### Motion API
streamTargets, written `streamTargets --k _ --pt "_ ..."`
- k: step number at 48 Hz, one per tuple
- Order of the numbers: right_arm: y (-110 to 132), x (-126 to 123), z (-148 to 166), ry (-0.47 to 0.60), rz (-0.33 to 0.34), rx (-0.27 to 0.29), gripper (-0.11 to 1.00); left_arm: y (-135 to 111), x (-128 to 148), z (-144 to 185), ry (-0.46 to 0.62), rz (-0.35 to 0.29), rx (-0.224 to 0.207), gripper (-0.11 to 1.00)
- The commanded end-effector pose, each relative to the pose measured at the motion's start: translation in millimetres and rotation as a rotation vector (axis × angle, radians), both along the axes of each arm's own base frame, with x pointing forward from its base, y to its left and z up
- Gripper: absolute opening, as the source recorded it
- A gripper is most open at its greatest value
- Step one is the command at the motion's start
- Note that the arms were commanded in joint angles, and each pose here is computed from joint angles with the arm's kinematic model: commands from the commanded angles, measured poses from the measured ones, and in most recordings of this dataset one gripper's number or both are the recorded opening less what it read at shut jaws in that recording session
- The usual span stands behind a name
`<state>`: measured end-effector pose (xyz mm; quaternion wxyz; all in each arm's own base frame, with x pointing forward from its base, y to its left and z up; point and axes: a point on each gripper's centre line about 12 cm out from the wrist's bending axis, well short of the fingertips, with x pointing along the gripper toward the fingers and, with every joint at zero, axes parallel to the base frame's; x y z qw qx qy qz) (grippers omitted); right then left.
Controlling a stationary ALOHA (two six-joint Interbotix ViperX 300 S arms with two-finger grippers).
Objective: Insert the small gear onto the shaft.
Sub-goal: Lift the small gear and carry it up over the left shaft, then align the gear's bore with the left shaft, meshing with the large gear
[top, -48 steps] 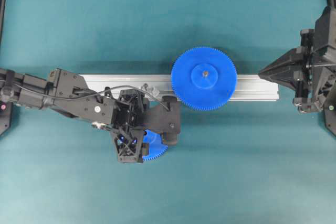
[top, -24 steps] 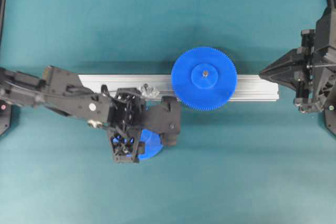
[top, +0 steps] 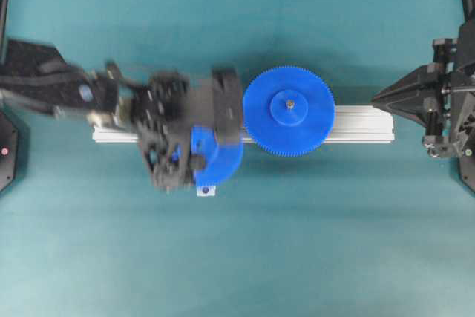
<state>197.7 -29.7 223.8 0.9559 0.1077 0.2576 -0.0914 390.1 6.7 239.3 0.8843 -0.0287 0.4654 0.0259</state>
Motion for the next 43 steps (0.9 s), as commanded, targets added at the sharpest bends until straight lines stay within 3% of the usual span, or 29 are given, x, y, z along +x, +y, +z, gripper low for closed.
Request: streamTargets --k 1,10,43 --pt "-1 1 5 -0.020 -0.009 0.008 0.15 10 -2 23 -0.063 -0.009 0.028 0.72" --pt "0 -2 6 -0.036 -0.009 0.004 0.15 19 2 19 -0.052 -0.054 0.078 0.72" --pt "0 -6 2 -0.028 -0.027 0.034 0.15 35 12 -9 -0.017 -0.029 0.082 0.72"
